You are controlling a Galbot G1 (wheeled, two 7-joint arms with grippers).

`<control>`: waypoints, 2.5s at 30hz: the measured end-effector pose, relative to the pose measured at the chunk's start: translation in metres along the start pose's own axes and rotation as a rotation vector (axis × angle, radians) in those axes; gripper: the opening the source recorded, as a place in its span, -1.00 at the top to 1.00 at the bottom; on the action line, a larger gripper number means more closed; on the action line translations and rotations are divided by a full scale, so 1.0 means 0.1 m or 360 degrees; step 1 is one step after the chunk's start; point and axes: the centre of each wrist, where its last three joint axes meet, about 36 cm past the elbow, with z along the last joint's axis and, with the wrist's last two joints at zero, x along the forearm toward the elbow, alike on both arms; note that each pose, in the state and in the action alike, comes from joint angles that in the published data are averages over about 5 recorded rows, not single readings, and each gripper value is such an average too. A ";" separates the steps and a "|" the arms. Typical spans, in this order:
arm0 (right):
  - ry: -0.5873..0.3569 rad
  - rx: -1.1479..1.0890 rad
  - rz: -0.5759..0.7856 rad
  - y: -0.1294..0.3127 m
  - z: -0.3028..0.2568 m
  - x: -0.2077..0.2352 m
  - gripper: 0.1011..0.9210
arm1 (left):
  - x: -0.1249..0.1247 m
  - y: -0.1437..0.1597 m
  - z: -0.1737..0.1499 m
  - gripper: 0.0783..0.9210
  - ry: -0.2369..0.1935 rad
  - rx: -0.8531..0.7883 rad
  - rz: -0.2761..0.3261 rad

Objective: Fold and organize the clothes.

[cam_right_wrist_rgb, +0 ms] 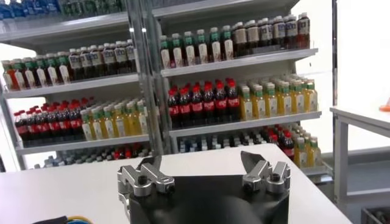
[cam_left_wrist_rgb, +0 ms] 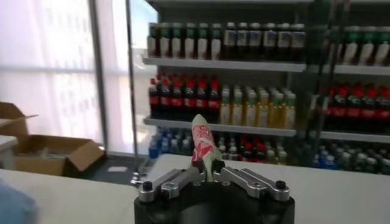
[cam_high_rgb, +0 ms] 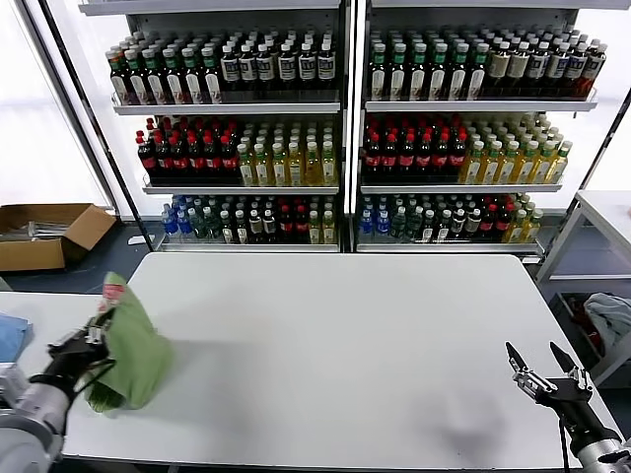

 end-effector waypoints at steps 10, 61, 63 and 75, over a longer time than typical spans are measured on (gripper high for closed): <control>0.0004 -0.0010 0.0022 0.00 0.02 0.04 -0.76 | -0.13 -1.02 0.43 0.91 0.0229 0.0287 0.0371; 0.0549 -0.0177 -0.0655 1.88 0.74 -0.78 -0.67 | -0.02 -1.39 0.22 -0.77 0.0053 0.0857 0.0540; 0.0578 -0.0170 -0.0681 1.95 0.79 -0.83 -0.54 | 0.01 -1.38 0.22 -0.77 0.0047 0.0863 0.0522; 0.0643 -0.0152 -0.0761 2.10 0.91 -0.93 0.31 | 0.15 -1.28 0.19 -0.77 0.0043 0.0869 0.0429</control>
